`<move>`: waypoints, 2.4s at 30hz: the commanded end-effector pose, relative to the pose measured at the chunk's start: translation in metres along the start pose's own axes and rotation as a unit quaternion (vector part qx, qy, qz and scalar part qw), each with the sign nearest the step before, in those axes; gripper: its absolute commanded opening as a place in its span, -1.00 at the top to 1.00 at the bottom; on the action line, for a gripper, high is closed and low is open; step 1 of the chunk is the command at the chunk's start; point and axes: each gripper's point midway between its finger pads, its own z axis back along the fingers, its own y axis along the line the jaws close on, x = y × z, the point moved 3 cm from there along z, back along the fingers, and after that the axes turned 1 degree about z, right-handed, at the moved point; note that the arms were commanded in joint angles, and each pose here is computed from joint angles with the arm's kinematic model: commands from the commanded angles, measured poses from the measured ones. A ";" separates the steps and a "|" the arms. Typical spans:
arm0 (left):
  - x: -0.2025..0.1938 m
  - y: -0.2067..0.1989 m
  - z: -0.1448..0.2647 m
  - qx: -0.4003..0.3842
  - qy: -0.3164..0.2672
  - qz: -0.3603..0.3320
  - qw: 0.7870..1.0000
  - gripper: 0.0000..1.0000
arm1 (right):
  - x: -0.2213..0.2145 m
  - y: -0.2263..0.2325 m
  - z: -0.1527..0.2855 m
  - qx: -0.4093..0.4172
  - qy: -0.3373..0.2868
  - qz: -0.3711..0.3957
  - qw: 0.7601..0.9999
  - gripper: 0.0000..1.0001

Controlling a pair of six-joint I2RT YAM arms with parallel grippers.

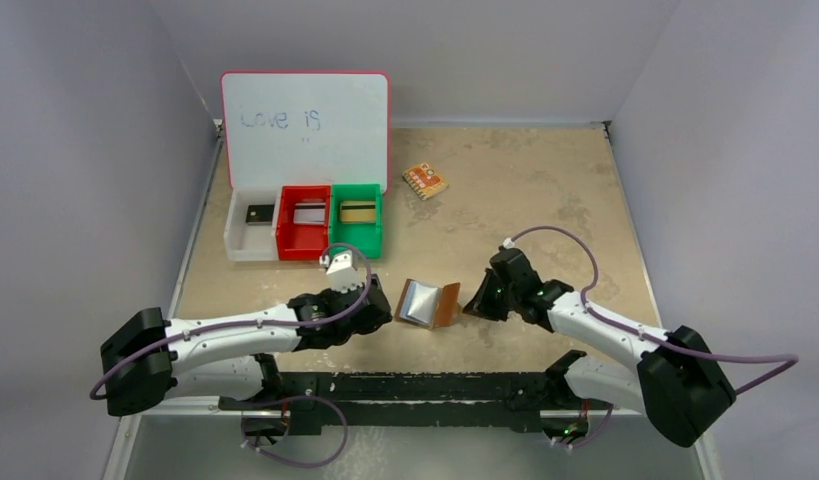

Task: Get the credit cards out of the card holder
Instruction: Open the card holder at the center of the board.

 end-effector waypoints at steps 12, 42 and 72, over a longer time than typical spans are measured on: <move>0.014 -0.050 -0.002 -0.058 -0.015 -0.032 0.998 -0.54 | 0.002 -0.040 -0.019 -0.110 -0.008 -0.016 0.994 0.87; -0.021 -0.079 -0.042 -0.100 0.108 -0.012 0.989 -0.24 | 0.010 -0.034 -0.019 -0.093 -0.030 0.006 0.995 0.89; -0.016 -0.099 -0.022 -0.081 0.073 -0.047 0.993 -0.28 | 0.007 -0.031 -0.028 -0.080 -0.015 0.011 0.997 0.88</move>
